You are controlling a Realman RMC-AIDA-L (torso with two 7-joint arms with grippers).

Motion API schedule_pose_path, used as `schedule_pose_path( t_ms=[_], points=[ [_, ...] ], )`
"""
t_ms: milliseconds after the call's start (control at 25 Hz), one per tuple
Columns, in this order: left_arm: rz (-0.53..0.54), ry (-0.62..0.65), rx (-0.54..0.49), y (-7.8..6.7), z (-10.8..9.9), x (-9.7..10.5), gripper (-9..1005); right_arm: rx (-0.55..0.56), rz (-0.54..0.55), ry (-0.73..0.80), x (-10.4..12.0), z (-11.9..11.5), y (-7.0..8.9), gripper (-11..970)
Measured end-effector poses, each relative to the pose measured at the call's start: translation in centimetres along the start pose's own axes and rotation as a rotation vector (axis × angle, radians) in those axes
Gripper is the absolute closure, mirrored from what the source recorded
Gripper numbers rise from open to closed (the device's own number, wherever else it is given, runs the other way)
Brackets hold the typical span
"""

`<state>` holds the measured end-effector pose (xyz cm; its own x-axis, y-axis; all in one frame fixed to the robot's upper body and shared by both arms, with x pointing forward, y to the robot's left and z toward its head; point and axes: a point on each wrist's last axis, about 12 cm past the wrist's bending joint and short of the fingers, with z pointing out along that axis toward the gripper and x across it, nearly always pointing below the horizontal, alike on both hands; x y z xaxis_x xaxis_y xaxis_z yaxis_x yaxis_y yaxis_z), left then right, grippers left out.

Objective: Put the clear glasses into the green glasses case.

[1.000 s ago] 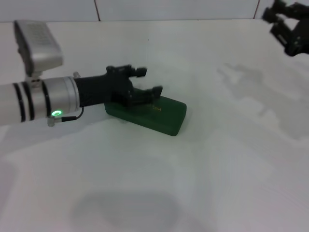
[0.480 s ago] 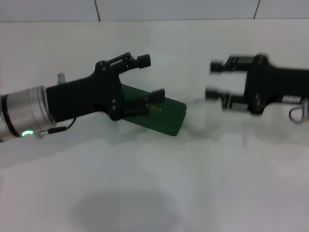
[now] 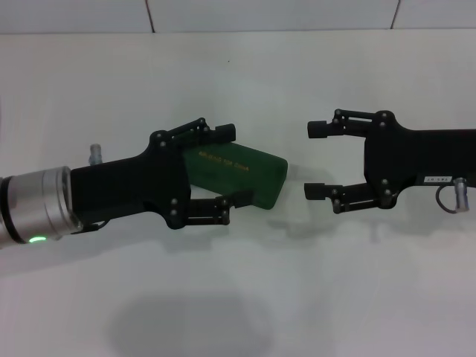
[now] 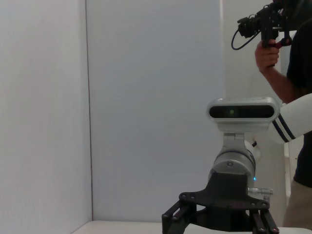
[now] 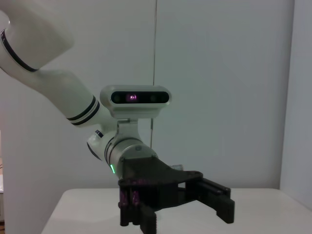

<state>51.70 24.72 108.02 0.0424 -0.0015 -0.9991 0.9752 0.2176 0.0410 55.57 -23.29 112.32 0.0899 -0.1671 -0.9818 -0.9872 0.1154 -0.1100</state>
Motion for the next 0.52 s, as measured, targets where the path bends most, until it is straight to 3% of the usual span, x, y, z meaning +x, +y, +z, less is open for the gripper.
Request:
schedule_pose_path(
  t_ms=[120,520],
  points=[
    [0.004,0.003,0.003,-0.1,-0.13,0.05,104,-0.003,-0.013,-0.001,0.08,0.14,0.12,125],
    [0.008,0.0,0.002,-0.23,-0.07,0.13,104,-0.01,-0.04,-0.001,0.14,0.13,0.29,121]
  ],
)
